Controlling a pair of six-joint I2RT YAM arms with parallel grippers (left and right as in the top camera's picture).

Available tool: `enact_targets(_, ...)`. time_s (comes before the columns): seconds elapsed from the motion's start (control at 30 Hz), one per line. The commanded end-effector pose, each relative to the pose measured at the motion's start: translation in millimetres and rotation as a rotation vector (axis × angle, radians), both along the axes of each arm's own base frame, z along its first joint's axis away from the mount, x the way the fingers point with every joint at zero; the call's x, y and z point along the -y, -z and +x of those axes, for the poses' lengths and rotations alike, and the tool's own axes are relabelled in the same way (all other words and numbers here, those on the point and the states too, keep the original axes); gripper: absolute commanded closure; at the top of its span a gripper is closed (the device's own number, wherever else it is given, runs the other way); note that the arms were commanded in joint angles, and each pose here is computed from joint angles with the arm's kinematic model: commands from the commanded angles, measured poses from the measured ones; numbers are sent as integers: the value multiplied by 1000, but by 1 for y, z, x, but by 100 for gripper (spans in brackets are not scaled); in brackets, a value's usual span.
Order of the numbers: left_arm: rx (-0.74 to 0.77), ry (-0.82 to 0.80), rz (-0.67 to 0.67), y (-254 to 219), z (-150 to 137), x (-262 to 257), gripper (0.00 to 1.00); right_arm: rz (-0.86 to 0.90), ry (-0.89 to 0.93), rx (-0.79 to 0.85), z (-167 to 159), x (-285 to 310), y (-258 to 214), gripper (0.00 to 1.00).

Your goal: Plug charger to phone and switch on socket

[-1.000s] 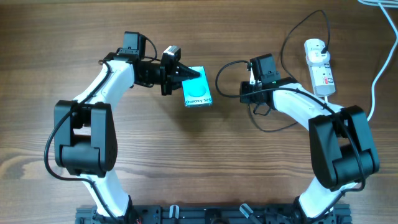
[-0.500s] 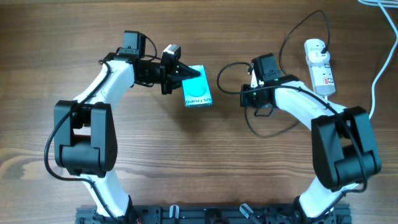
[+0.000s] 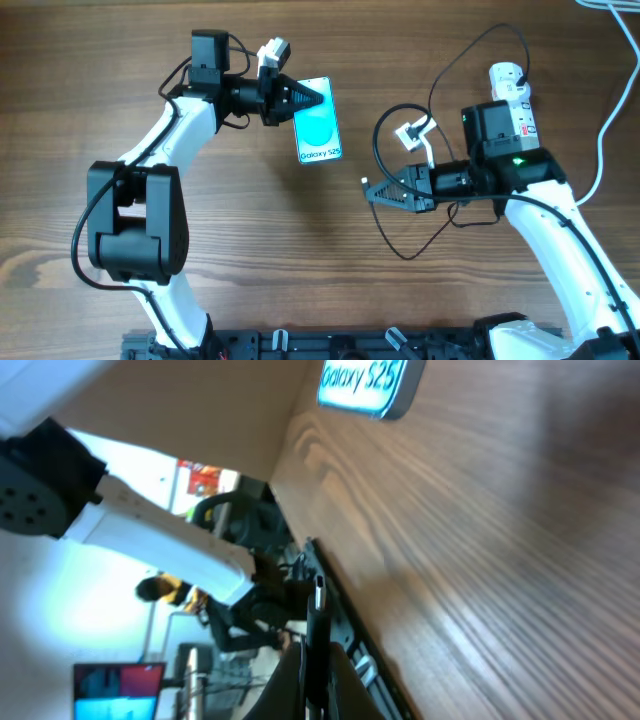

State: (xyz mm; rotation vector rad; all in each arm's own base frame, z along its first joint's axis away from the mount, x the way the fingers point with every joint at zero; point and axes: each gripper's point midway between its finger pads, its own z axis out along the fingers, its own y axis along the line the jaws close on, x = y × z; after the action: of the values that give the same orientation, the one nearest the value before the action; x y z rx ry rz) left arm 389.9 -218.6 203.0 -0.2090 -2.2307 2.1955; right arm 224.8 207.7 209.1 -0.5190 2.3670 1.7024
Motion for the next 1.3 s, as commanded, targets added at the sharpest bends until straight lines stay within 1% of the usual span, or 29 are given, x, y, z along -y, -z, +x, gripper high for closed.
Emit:
enact_targets(0.0, 24, 1, -6, -7, 3, 0, 96, 10, 6, -46, -1, -11, 2, 95)
enact_targets(0.03, -10, -20, 17, -4, 7, 0, 96, -21, 34, -52, 6, -15, 5, 95)
enact_targets(0.1, -34, -23, 21, -4, 7, 1, 96, -4, 29, -27, 11, -33, -3, 95)
enact_targets(0.2, -132, 3, 5, -11, 6, 1, 96, -35, 81, -75, 18, -41, -1, 96)
enact_targets(0.27, -151, 23, -7, -19, 6, 1, 96, -17, 90, -98, 20, -44, -5, 95)
enact_targets(0.4, -82, 24, -14, -27, 10, 1, 96, 18, 111, -132, 26, -47, -14, 95)
enact_targets(0.5, -72, 24, -15, -27, 11, 1, 96, 32, 121, -135, 29, -48, -18, 96)
enact_targets(0.53, -64, 24, -16, -28, 11, 1, 96, 41, 115, -133, 29, -49, -20, 96)
enact_targets(0.6, -39, 24, -19, -30, 12, 1, 96, 107, 45, -105, 26, -58, -31, 96)
enact_targets(0.63, -38, 24, -19, -30, 12, 1, 96, 116, 36, -90, 27, -62, -30, 96)
enact_targets(0.73, -38, 21, -19, -30, 12, 0, 96, 108, 52, -162, 26, -63, -4, 96)
enact_targets(0.83, -39, 15, -19, -30, 14, -2, 96, 148, 75, -172, 26, -63, 2, 96)
enact_targets(0.9, -38, 15, -19, -30, 14, -2, 96, 168, 83, -176, 26, -63, 3, 96)
enact_targets(1.0, -38, 15, -19, -30, 14, -2, 96, 210, 75, -132, 29, -65, -9, 96)
enact_targets(1.27, -37, 16, -19, -30, 14, -2, 96, 200, 99, -150, 36, -66, -2, 96)
